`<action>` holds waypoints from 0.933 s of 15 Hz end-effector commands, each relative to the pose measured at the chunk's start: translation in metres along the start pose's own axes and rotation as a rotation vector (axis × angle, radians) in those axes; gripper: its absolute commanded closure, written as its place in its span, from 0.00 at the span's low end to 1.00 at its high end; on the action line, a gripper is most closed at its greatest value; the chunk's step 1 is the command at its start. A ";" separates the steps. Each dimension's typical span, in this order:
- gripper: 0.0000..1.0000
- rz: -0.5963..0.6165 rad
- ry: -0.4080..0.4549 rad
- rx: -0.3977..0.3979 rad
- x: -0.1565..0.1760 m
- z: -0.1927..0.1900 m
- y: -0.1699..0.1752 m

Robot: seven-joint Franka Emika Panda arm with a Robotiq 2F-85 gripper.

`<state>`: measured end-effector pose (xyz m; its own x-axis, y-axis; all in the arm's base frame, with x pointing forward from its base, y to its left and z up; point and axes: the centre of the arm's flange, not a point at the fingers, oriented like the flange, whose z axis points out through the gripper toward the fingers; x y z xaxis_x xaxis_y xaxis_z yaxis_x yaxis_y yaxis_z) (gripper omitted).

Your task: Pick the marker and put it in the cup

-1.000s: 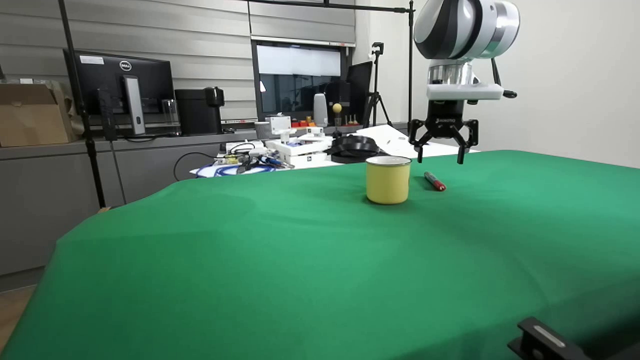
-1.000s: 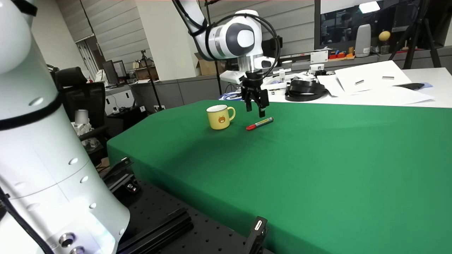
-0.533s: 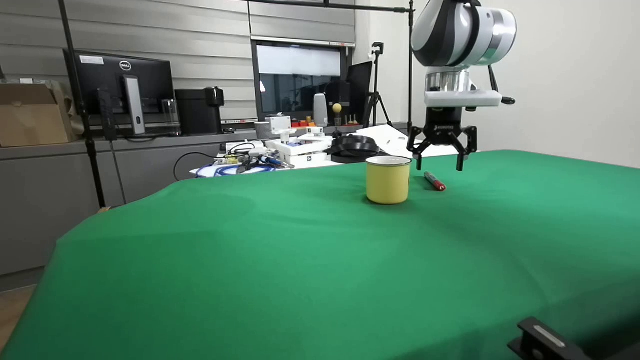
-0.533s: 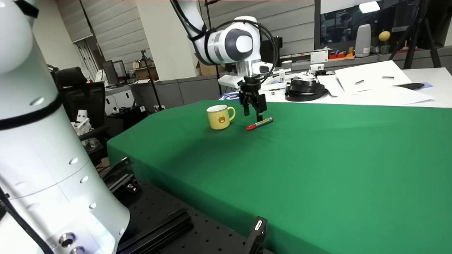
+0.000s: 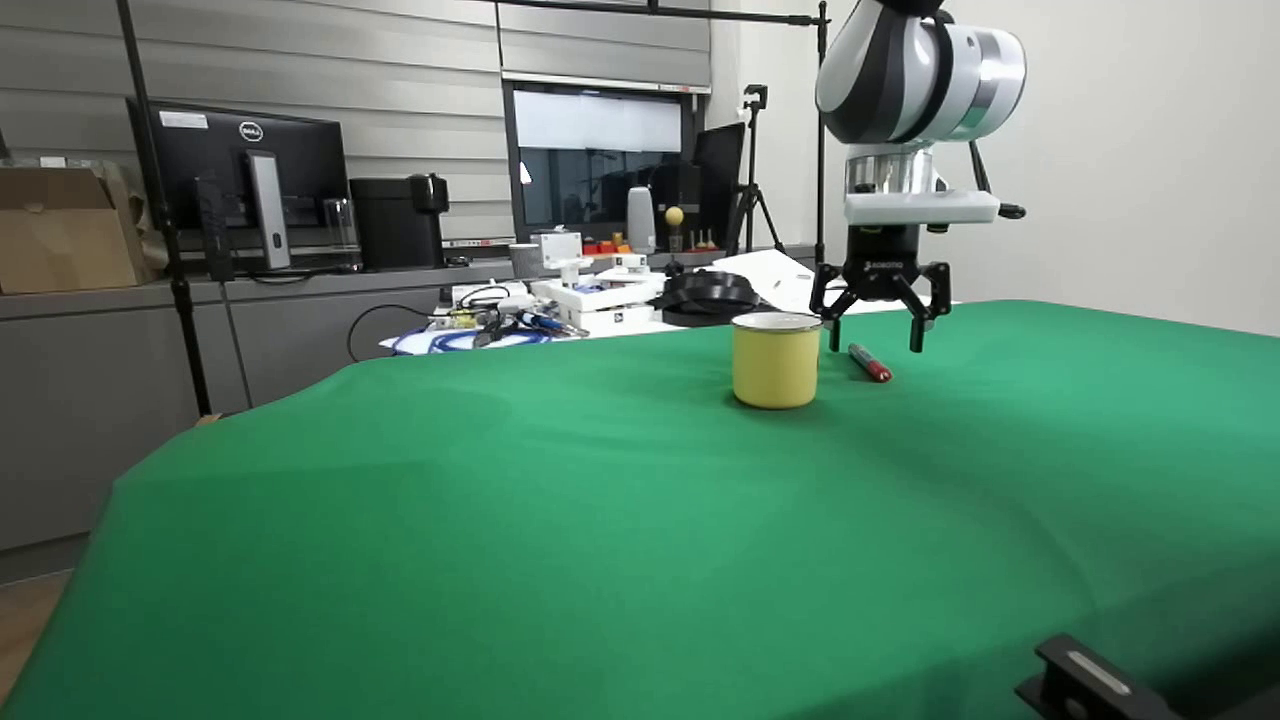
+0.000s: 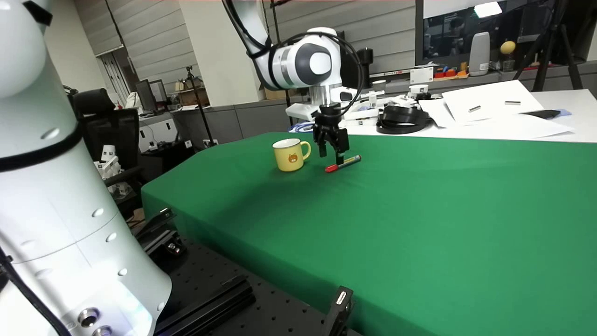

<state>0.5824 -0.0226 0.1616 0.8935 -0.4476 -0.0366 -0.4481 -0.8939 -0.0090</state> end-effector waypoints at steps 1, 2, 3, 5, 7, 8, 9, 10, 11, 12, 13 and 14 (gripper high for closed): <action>0.00 -0.001 -0.003 0.000 -0.001 0.004 -0.002; 0.00 -0.001 -0.005 -0.002 -0.002 0.005 -0.002; 0.00 -0.002 -0.006 -0.002 -0.002 0.006 -0.003; 0.26 -0.010 0.001 -0.006 -0.003 0.007 -0.003; 0.40 -0.010 0.000 -0.006 -0.003 0.007 -0.004; 0.49 -0.011 -0.001 -0.006 -0.003 0.007 -0.005; 0.55 -0.011 0.000 -0.006 -0.003 0.006 -0.005; 0.61 -0.012 0.001 -0.006 -0.003 0.006 -0.005; 0.69 -0.013 0.001 -0.006 -0.003 0.005 -0.005; 0.75 -0.012 0.002 -0.006 -0.002 0.005 -0.005; 0.81 -0.011 0.002 -0.006 -0.002 0.004 -0.005; 0.89 -0.010 0.001 -0.006 -0.001 0.004 -0.004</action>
<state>0.5809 -0.0165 0.1554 0.8985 -0.4367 -0.0439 -0.4373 -0.8993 -0.0034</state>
